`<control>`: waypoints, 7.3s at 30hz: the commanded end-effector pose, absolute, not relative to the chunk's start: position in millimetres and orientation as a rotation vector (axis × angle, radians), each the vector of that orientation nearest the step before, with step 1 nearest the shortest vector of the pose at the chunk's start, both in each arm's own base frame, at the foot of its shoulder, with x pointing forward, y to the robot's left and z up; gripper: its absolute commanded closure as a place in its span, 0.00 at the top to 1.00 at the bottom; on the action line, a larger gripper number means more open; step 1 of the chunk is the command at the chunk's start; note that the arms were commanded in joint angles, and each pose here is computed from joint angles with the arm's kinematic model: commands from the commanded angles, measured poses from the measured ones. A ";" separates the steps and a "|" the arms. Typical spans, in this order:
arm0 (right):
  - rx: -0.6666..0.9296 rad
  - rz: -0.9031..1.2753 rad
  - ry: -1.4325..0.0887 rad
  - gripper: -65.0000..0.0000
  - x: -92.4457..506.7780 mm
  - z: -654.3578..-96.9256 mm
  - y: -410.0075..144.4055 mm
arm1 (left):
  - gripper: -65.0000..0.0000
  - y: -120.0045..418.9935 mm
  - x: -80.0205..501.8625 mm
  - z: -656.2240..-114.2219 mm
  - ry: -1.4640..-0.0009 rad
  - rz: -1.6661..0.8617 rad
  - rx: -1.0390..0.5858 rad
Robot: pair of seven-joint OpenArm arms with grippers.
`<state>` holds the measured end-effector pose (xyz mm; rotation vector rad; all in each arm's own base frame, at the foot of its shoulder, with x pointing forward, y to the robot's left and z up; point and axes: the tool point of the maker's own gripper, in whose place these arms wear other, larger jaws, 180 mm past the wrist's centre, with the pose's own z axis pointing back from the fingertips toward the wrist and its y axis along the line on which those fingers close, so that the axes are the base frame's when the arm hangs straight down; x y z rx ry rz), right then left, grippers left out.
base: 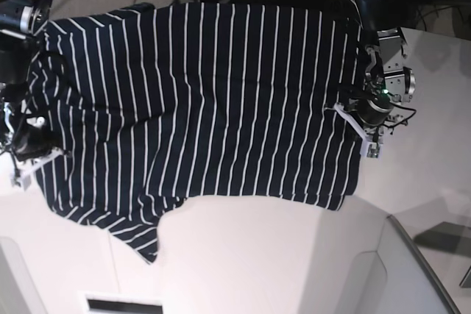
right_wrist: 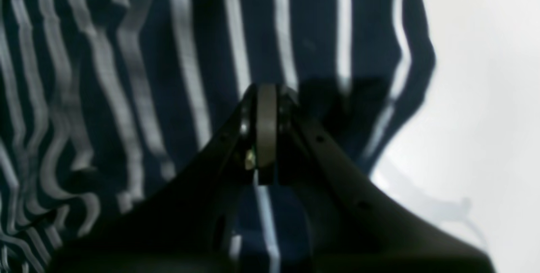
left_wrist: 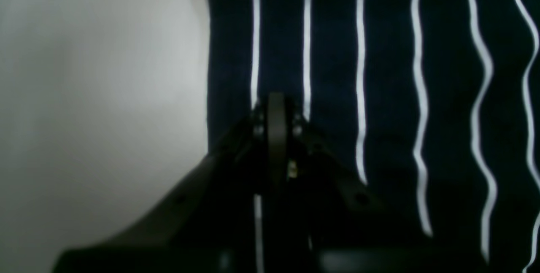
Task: Layout the t-shirt on the table in an organized manner, then fold the t-shirt properly
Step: 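Release the edge and move both grippers to grasp the shirt sides, then drag the shirt sides with both grippers to straighten the body, then release the sides and grasp the shirt edge corners with both grippers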
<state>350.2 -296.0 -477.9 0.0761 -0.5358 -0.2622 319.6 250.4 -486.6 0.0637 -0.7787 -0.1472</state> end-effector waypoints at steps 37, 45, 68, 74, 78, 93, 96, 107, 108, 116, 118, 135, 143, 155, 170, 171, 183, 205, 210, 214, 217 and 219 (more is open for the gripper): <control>-0.126 -0.088 -0.789 0.00 428.5 -408.5 -310.8 | 0.00 211.7 406.4 -433.7 -0.850 -0.260 0.106; -0.118 -0.066 -0.675 0.00 392.2 -433.4 -292.1 | 0.00 209.9 422.3 -469.0 -0.813 -0.210 0.069; 0.018 -0.155 -0.674 0.00 410.2 -484.4 -270.2 | 0.00 269.6 425.0 -465.9 -0.883 -0.150 0.219; 0.000 -0.158 -0.733 0.00 430.8 -462.3 -282.9 | 0.00 263.7 439.3 -463.4 -0.916 -0.123 0.182; -0.032 -0.167 -0.760 0.00 438.1 -447.0 -303.6 | 0.00 260.9 458.6 -443.7 -0.964 -0.106 0.176; -0.210 -0.018 -0.640 0.00 345.8 -393.4 -284.4 | 0.00 256.9 383.0 -410.7 -0.956 -0.098 0.208; -0.186 -0.019 -0.575 0.00 323.3 -414.8 -273.1 | 0.00 258.8 356.6 -424.8 -0.918 -0.104 0.213; -0.087 -0.046 -0.445 0.00 291.3 -490.7 -253.0 | 0.00 264.9 306.7 -471.0 -0.780 -0.102 0.207; -0.079 -0.049 -0.440 0.00 290.1 -496.7 -252.1 | 0.00 265.3 306.1 -473.0 -0.774 -0.100 0.206; -0.056 -0.068 -0.434 0.00 298.4 -513.2 -256.5 | 0.00 277.3 330.5 -478.1 -0.755 -0.082 0.211; -0.051 -0.071 -0.439 0.00 306.9 -510.9 -256.0 | 0.00 277.4 344.1 -473.7 -0.802 -0.076 0.206; -0.153 -0.086 -0.644 0.00 342.3 -441.1 -295.7 | 0.00 280.8 381.6 -451.5 -0.895 -0.039 0.195; -0.220 -0.257 -0.707 0.29 270.5 -397.0 -298.2 | 0.00 300.3 325.1 -404.1 -0.912 -0.027 0.245; 0.180 -0.694 -0.665 0.93 169.4 -424.4 -304.9 | 0.03 345.2 208.5 -417.4 -0.843 0.164 0.114; 0.355 -0.604 -0.508 0.93 127.3 -485.6 -265.0 | 0.50 363.3 175.1 -416.5 -0.844 0.292 0.082; 0.364 -0.596 -0.505 0.93 126.0 -487.3 -262.6 | 0.50 362.8 174.3 -417.1 -0.842 0.293 0.081; 0.463 -0.420 -0.463 0.80 122.7 -494.3 -218.0 | 0.50 365.7 149.6 -442.0 -0.765 0.337 0.072; 0.509 -0.439 -0.366 0.00 103.5 -516.4 -203.2 | 0.51 336.8 134.8 -467.6 -0.712 0.282 -0.077; 0.503 -0.434 -0.370 0.00 104.1 -515.2 -205.2 | 0.51 336.2 138.6 -467.0 -0.720 0.283 -0.079; 0.504 -0.434 -0.368 0.00 103.8 -515.3 -205.1 | 0.51 330.2 154.6 -469.8 -0.747 0.310 -0.104; 0.504 -0.434 -0.367 0.00 103.6 -515.3 -204.9 | 0.51 326.4 162.4 -475.6 -0.748 0.329 -0.124; 0.504 -0.434 -0.365 0.00 102.8 -515.5 -204.9 | 0.51 324.6 164.0 -479.7 -0.743 0.341 -0.134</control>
